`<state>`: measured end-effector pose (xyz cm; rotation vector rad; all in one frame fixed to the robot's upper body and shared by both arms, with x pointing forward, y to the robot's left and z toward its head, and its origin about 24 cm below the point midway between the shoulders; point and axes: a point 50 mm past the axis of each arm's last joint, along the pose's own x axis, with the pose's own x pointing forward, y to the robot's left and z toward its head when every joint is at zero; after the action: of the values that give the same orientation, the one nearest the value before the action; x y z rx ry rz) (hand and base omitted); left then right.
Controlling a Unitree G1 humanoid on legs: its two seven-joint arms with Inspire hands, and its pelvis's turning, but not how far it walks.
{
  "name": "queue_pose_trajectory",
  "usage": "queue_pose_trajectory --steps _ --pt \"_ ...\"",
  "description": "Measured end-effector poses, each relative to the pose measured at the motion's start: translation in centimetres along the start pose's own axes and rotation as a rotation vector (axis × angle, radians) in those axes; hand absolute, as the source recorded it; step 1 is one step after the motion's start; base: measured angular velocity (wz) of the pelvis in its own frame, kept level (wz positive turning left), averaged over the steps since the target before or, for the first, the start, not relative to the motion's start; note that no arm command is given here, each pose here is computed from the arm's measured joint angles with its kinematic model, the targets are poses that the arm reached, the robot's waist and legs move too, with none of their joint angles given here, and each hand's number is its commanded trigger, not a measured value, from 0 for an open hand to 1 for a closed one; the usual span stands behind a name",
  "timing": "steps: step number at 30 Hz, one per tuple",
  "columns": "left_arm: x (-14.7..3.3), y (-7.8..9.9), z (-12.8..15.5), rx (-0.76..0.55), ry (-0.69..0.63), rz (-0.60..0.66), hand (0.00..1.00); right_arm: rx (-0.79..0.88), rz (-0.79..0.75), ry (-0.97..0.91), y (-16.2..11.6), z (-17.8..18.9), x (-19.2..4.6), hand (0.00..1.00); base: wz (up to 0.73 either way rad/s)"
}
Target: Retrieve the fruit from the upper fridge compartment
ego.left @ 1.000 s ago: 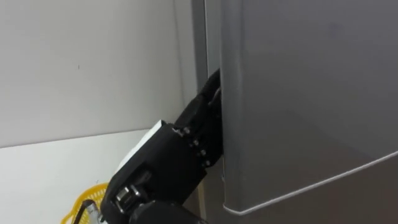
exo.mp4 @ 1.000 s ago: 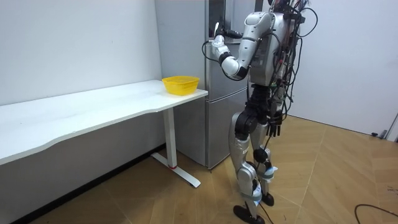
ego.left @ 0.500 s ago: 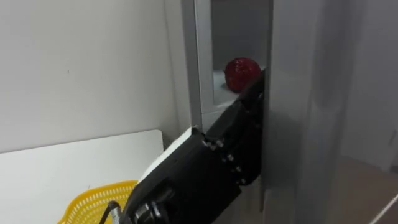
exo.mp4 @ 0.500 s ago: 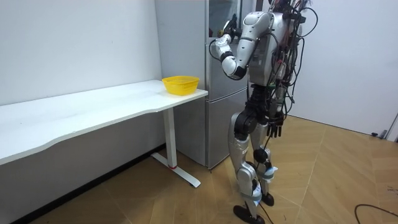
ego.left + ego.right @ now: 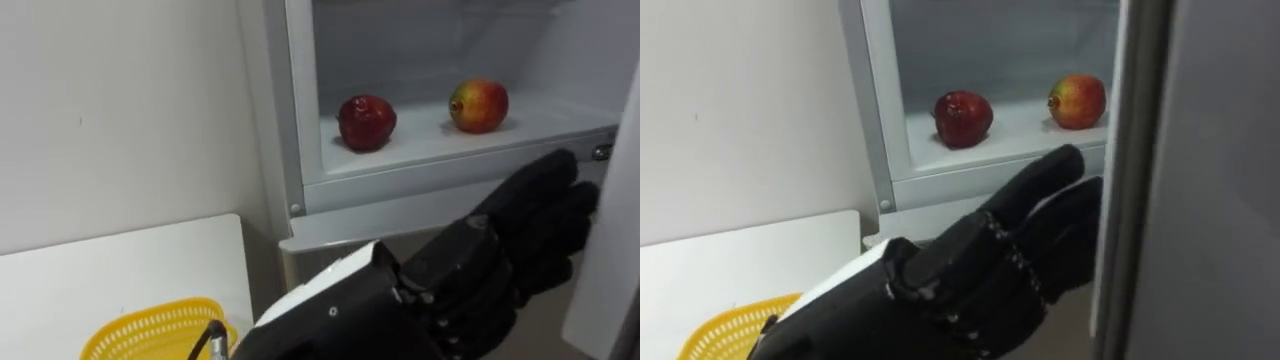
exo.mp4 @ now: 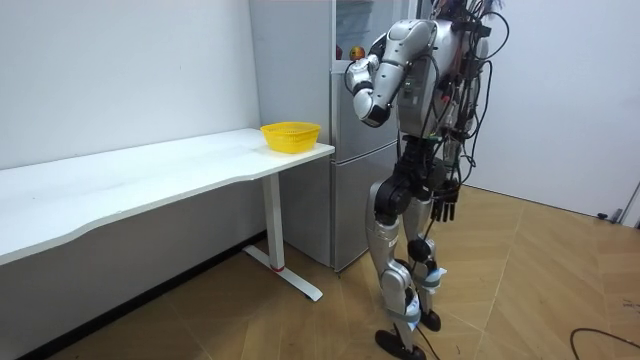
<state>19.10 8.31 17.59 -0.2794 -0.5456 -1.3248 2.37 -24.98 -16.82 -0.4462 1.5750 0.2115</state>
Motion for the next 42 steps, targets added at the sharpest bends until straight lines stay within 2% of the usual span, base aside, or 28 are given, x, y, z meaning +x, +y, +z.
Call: queue_pose_trajectory --steps 12,21,38,42 --pt "-0.3 0.2 -0.5 -0.017 0.057 -0.013 0.00 0.061 0.007 -0.002 0.0 -0.3 0.0 0.00 -0.11" --pt "0.5 0.4 -0.3 -0.002 0.062 -0.033 0.00 0.086 -0.002 -0.009 -0.4 -0.2 -0.1 0.00 -0.06" --pt "0.8 0.3 -0.3 -0.003 0.058 -0.052 0.00 0.166 0.005 -0.050 -1.0 0.2 -0.2 0.00 -0.04" --pt "1.7 0.5 0.1 0.021 0.049 -0.084 0.00 0.200 0.017 -0.036 -1.2 -0.6 -0.2 0.00 -0.06"
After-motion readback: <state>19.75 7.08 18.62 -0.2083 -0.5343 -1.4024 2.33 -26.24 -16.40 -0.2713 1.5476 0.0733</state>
